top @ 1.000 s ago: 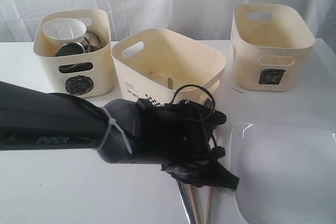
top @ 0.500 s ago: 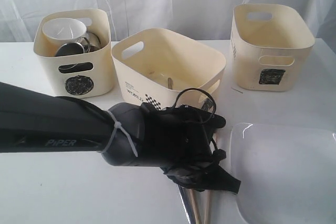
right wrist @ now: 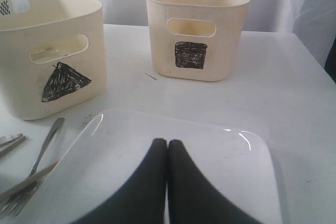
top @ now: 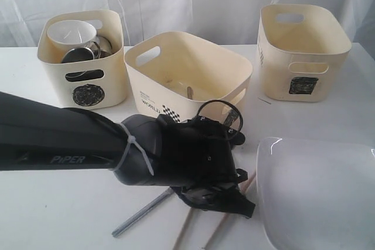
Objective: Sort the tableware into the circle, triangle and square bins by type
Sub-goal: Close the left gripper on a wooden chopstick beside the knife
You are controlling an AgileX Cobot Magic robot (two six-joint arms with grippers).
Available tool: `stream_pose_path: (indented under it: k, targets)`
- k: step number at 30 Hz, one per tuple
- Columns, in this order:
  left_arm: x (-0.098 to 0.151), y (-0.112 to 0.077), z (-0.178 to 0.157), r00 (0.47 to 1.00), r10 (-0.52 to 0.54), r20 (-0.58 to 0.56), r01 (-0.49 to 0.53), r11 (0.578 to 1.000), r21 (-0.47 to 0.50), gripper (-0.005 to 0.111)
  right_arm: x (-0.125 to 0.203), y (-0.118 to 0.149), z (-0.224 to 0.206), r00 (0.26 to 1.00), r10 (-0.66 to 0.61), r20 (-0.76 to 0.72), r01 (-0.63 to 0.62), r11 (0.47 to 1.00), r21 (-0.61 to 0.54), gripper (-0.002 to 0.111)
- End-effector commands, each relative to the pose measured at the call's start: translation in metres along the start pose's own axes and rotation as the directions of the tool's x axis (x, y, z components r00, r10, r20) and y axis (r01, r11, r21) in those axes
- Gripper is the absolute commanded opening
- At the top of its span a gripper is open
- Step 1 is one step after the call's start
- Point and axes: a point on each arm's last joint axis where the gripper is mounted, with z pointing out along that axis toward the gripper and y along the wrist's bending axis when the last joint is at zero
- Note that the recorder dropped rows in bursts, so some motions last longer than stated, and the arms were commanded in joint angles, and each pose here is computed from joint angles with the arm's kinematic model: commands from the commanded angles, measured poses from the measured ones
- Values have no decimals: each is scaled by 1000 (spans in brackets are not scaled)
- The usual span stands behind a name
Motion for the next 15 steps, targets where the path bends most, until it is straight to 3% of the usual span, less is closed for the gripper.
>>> stream_pose_path:
  k: [1,15]
  targets:
    - [5,2,1,999,-6,-39,5,999,-32,0,0,0,0,1000,-10,15,10,1000,-7,0]
    - [-15,13,-62,993,-1,116,-9,996,85,0,0,0,0,1000,-10,15,10,1000,-7,0]
